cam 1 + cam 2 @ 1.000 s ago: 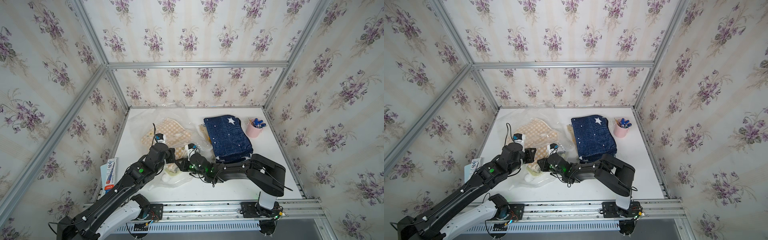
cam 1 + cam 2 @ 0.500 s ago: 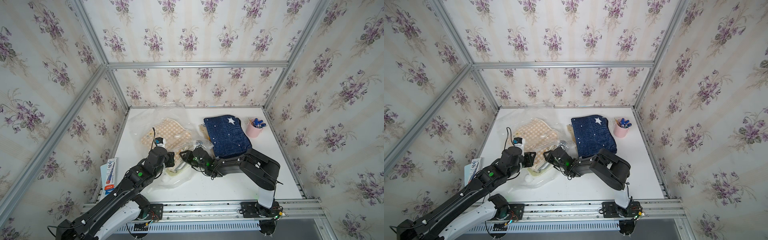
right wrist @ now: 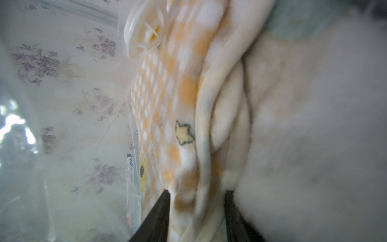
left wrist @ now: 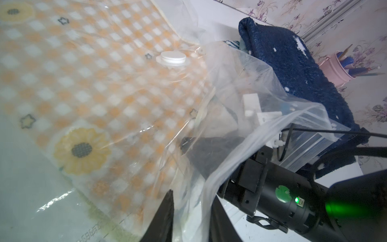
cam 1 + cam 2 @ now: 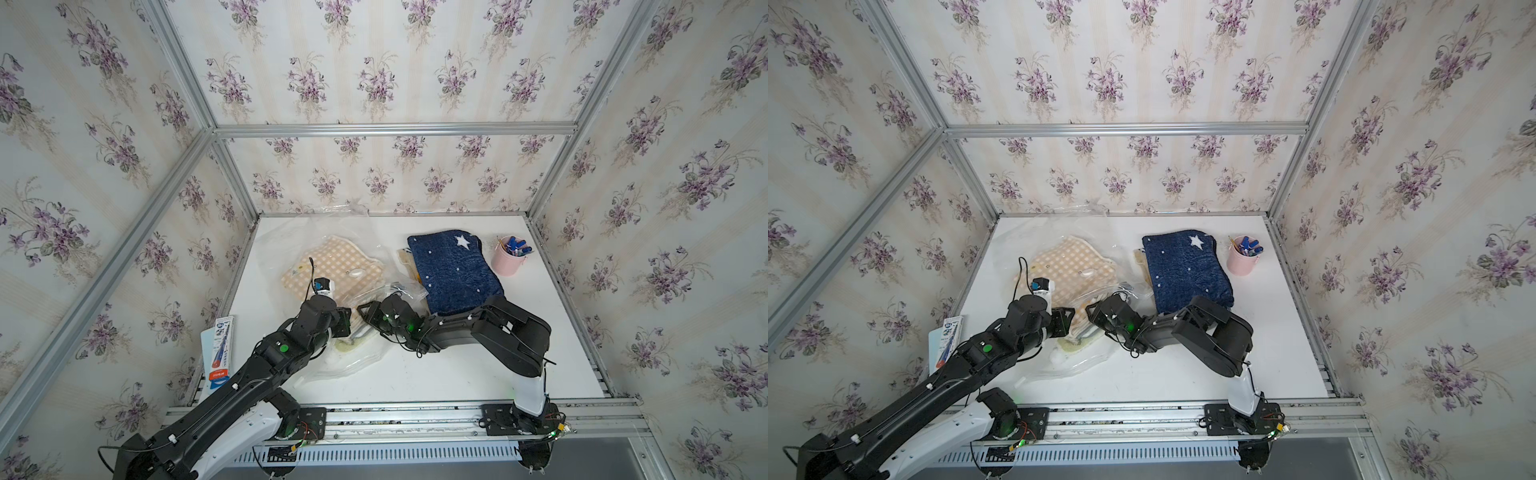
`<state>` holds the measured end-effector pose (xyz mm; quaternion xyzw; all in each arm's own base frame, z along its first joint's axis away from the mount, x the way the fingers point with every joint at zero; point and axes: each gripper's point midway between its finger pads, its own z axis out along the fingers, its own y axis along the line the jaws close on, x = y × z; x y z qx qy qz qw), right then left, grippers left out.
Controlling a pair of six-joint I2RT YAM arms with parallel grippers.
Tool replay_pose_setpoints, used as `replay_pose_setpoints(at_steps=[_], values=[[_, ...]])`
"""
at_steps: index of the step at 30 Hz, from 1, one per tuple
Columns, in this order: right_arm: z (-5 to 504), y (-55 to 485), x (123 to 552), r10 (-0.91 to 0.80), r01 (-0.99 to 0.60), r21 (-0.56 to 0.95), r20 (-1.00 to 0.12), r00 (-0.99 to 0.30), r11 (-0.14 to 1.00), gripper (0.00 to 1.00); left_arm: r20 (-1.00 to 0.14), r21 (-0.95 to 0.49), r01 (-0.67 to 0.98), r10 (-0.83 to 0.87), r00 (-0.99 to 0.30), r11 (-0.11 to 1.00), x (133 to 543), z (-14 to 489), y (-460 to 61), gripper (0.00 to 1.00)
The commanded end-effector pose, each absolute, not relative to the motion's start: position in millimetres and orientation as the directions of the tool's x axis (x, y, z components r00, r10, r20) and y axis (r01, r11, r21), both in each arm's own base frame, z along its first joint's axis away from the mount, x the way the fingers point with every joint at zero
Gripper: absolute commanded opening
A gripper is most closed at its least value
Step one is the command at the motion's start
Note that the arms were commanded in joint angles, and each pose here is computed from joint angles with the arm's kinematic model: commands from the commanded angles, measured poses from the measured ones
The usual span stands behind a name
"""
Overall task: Take the blanket out of the vacuum bag
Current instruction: Take out the blanket from the vacuum bag.
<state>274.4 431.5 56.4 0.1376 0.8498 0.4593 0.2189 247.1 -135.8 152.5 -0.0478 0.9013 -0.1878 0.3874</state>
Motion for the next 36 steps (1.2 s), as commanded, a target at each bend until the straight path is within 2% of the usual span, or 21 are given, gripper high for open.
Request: replay_pose_setpoints(at_steps=[1,3,5,10,14,18,21,26,33,36], values=[[44,431,269,0.420,0.059,0.836,-0.212,-0.882,0.546,0.45,-0.691,-0.388,0.074,-0.237,-0.683,0.919,249,158,-139,0.29],[46,434,268,0.412,0.046,0.843,-0.214,-0.885,0.537,0.40,-0.691,-0.390,0.071,-0.241,-0.681,0.918,249,157,-138,0.29],[57,441,268,0.395,0.007,0.860,-0.228,-0.890,0.511,0.29,-0.690,-0.391,0.071,-0.241,-0.683,0.918,249,156,-138,0.29],[86,453,265,0.364,-0.059,0.889,-0.246,-0.898,0.454,0.14,-0.688,-0.389,0.068,-0.241,-0.684,0.919,249,156,-138,0.29],[103,461,264,0.351,-0.088,0.907,-0.247,-0.903,0.412,0.07,-0.689,-0.390,0.069,-0.242,-0.683,0.918,249,157,-138,0.29],[120,465,264,0.344,-0.115,0.916,-0.257,-0.903,0.384,0.06,-0.689,-0.387,0.069,-0.238,-0.684,0.920,250,160,-138,0.29],[122,462,264,0.349,-0.118,0.912,-0.266,-0.898,0.393,0.10,-0.692,-0.385,0.072,-0.236,-0.682,0.920,250,162,-138,0.29],[101,450,260,0.357,-0.075,0.895,-0.251,-0.900,0.440,0.29,-0.692,-0.381,0.072,-0.233,-0.683,0.922,249,162,-138,0.29],[75,438,256,0.351,-0.038,0.870,-0.238,-0.905,0.492,0.39,-0.691,-0.377,0.068,-0.231,-0.685,0.924,248,160,-136,0.29],[65,432,254,0.353,-0.019,0.856,-0.234,-0.906,0.517,0.49,-0.692,-0.374,0.068,-0.230,-0.684,0.925,248,160,-135,0.29]])
